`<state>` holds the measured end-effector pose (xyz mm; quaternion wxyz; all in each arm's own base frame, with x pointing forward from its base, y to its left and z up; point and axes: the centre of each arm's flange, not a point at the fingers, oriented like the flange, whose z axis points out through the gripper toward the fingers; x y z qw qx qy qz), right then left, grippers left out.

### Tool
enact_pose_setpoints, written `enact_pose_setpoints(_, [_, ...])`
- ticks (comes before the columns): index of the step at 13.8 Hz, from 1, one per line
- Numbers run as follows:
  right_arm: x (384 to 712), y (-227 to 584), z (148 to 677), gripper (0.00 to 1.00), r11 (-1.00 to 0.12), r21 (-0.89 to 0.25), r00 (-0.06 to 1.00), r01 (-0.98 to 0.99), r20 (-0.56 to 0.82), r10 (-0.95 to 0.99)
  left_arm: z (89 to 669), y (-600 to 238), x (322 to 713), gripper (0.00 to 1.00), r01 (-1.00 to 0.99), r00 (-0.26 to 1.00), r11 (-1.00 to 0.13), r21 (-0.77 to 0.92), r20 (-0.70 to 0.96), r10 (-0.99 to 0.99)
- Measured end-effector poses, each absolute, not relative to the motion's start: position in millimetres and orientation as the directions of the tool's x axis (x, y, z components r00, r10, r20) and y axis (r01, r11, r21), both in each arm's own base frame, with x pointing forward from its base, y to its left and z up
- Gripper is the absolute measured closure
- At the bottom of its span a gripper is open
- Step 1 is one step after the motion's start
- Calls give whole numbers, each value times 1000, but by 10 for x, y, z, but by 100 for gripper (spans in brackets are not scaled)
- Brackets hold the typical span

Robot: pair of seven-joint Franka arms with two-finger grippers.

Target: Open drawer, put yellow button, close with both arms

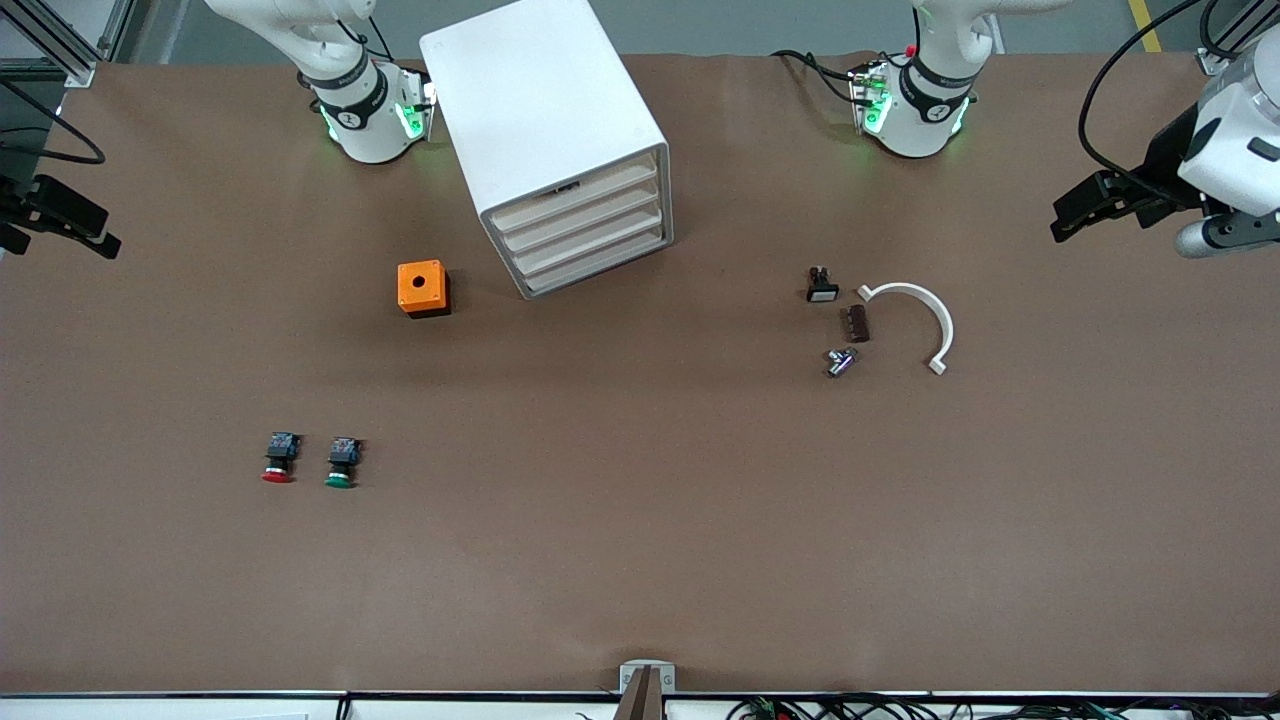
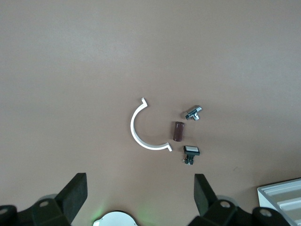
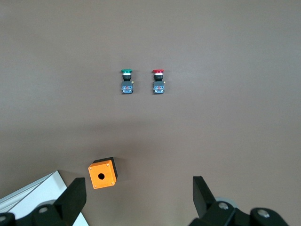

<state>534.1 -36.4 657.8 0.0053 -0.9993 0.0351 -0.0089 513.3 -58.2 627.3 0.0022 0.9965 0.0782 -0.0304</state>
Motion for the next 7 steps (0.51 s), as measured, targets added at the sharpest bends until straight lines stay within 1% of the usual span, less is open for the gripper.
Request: enact_pose_setpoints(7, [5341,-363,6578,0,-998,-11,997,-69,17,-70,6242,-607,5145,0,148,988,-989,-10,-46,149])
